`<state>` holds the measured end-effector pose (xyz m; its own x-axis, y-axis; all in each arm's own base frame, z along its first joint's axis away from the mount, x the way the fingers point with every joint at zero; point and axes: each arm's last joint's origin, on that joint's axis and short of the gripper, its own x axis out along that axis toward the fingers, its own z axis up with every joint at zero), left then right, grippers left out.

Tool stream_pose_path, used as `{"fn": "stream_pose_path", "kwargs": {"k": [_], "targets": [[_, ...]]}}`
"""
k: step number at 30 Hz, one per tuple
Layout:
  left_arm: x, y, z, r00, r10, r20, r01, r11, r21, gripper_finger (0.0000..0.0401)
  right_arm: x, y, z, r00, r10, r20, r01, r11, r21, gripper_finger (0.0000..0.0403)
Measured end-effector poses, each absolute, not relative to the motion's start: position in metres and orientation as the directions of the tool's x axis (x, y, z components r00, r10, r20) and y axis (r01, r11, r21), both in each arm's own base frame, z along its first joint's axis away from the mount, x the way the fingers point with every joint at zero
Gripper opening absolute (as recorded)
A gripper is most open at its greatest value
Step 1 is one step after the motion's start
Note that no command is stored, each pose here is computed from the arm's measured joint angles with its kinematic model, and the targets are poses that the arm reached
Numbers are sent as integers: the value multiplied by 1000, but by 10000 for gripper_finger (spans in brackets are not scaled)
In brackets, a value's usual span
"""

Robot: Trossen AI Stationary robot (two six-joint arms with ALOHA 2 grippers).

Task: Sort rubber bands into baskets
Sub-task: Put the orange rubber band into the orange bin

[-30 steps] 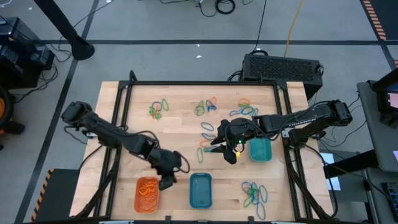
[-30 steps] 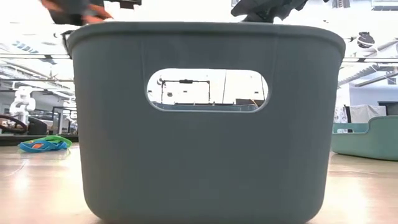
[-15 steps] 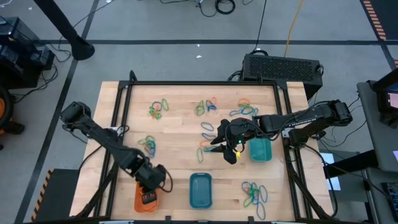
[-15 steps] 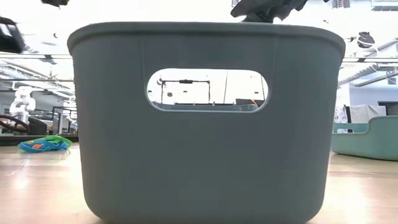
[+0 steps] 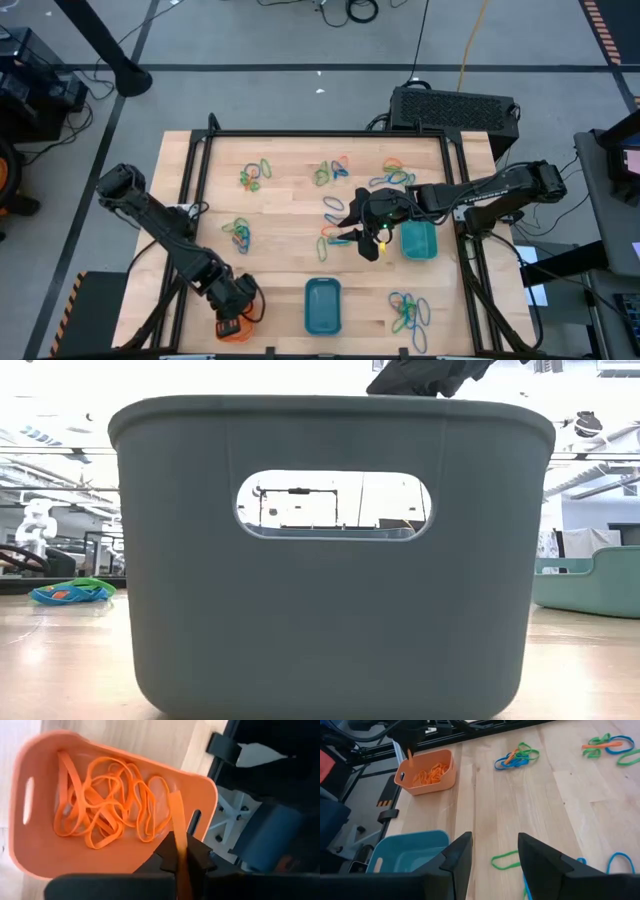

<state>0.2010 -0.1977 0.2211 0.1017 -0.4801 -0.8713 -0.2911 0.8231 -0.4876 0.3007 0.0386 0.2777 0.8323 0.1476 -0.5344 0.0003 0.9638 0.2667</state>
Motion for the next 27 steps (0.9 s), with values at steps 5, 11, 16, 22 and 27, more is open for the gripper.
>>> {"fn": "stream_pose_path", "kwargs": {"k": [5, 11, 16, 22, 27], "targets": [[197, -202, 220, 150, -431, -890, -226, 861, -455, 25, 301, 39, 278, 832, 148, -534, 0, 964, 267, 151], [194, -204, 220, 167, -401, -901, -215, 877, -430, 27, 301, 39, 278, 831, 151, -535, 3, 961, 275, 151], [193, -204, 220, 166, -400, -901, -212, 878, -429, 28, 301, 39, 278, 831, 152, -535, 2, 961, 276, 151], [192, -202, 219, 153, -378, -913, -173, 899, -401, 29, 301, 39, 277, 831, 153, -536, 1, 961, 276, 151], [191, -201, 218, 143, -365, -920, -177, 905, -387, 32, 301, 39, 277, 830, 153, -537, 2, 961, 276, 151]]}}
